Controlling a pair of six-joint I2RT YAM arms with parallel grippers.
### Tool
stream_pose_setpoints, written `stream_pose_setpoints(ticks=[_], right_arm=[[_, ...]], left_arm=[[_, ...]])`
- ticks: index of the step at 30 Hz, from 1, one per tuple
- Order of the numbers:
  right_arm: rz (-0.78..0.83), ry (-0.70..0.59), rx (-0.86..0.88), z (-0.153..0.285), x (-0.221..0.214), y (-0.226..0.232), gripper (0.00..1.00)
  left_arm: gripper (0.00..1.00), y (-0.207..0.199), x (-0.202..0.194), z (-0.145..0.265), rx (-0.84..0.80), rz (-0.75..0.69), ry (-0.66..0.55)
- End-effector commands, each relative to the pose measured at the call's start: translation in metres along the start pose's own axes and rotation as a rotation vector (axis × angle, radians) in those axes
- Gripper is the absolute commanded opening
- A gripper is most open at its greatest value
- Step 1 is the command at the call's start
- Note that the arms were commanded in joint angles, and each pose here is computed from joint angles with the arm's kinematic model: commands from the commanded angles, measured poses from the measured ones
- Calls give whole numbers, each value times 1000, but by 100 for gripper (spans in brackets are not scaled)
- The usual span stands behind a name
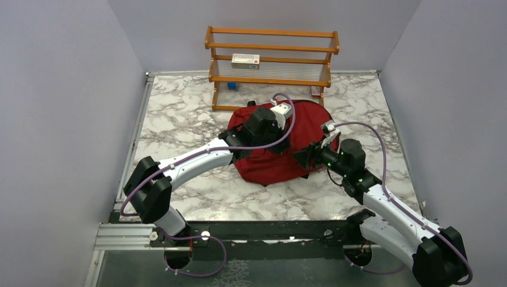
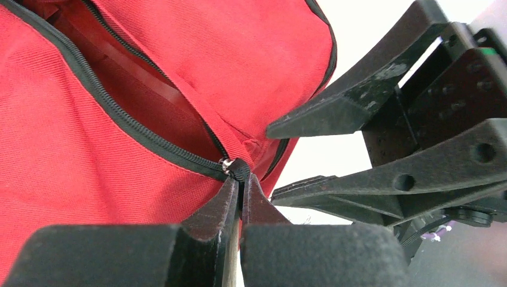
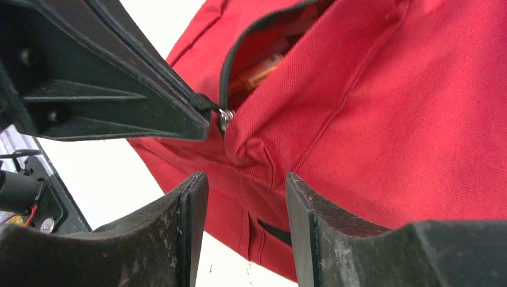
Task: Pack the student bag
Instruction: Zip the student bag at the center of the board.
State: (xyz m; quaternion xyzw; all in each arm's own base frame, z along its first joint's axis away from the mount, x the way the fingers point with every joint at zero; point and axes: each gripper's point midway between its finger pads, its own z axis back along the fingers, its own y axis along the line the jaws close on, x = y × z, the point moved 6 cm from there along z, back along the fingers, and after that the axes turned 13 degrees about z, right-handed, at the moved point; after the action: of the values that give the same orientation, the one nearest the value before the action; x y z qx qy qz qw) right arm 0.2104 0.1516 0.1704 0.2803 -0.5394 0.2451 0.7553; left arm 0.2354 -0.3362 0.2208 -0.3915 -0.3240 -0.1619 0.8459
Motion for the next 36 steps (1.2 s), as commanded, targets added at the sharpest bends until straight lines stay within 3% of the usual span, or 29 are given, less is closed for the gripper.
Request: stream_pose_setpoints(ticks=[1,15,26,29,34,36], right_arm=[[113,-152,34,-8,22,1,56],[152,-105,99,-24,10,3,57],[112,-75,-17,-37,2,-12,45],[98,-73,-32,-39,1,-14,37],[90,-49,-4,-41,-4,-11,8],[91,-29,9,-40,-7,-10,1]], left_arm=[[0,-7,19,4,-24,0,-43],[0,-7,26,-2,-42,22,-35],[0,-11,26,-6,-73,13,-16],[0,-10,25,-6,-74,13,-8],[0,-6,27,-9,-66,14,-8],[0,-1,32,-9,-57,23,-18]])
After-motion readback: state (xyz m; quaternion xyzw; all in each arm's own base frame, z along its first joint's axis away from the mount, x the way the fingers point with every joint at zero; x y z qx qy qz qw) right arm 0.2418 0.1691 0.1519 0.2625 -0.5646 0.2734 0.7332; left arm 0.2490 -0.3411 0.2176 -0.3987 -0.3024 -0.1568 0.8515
